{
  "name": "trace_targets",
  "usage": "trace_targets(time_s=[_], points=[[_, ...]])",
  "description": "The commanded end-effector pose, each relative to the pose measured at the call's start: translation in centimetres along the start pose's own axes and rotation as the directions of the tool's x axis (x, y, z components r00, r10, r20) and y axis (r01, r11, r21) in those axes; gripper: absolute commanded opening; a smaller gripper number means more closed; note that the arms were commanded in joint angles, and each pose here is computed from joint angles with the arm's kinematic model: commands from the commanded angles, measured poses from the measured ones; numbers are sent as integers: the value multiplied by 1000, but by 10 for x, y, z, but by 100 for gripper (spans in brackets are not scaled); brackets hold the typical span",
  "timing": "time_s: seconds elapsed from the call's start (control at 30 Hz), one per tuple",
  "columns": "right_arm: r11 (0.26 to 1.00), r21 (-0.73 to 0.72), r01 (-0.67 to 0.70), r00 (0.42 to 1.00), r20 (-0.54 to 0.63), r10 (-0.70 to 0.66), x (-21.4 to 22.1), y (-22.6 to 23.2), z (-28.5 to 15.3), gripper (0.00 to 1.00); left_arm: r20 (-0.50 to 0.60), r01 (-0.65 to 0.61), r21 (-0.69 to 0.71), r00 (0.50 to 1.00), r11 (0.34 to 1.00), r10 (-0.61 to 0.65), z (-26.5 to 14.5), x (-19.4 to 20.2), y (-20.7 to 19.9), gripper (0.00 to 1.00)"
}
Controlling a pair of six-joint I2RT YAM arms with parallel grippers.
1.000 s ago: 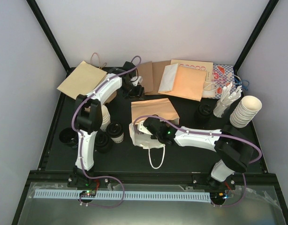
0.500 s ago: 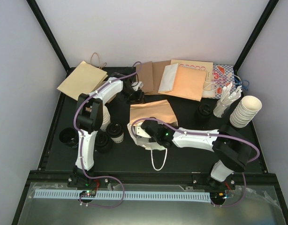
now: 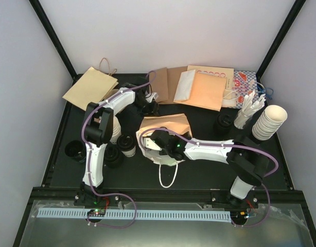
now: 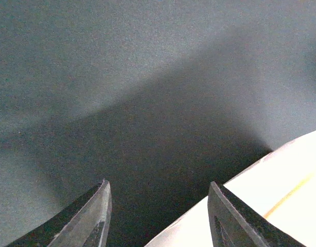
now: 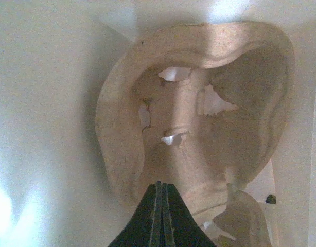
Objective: Pack the takeout coffee
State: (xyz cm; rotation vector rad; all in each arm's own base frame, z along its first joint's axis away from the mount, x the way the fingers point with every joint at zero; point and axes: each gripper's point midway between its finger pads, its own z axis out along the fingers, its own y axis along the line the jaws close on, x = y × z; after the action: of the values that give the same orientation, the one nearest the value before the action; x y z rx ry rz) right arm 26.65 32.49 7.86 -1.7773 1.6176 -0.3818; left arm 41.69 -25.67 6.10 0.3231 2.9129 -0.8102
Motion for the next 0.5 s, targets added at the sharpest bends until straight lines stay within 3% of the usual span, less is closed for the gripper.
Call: trace_targets(time_s=[0.0, 0.27, 0.47], points=[[999, -44, 25, 1000, -9, -25, -3, 10, 9, 1, -75, -12, 35, 997, 999, 14, 7, 25, -8, 52], [994, -108, -24, 999, -48, 19, 7, 23, -2, 1, -12, -36, 39, 999, 999, 37, -8, 23, -18, 50], [999, -49, -14, 1000, -24, 13, -2, 35, -20, 1, 23, -77, -3, 997, 997, 78, -15, 23, -26, 51]])
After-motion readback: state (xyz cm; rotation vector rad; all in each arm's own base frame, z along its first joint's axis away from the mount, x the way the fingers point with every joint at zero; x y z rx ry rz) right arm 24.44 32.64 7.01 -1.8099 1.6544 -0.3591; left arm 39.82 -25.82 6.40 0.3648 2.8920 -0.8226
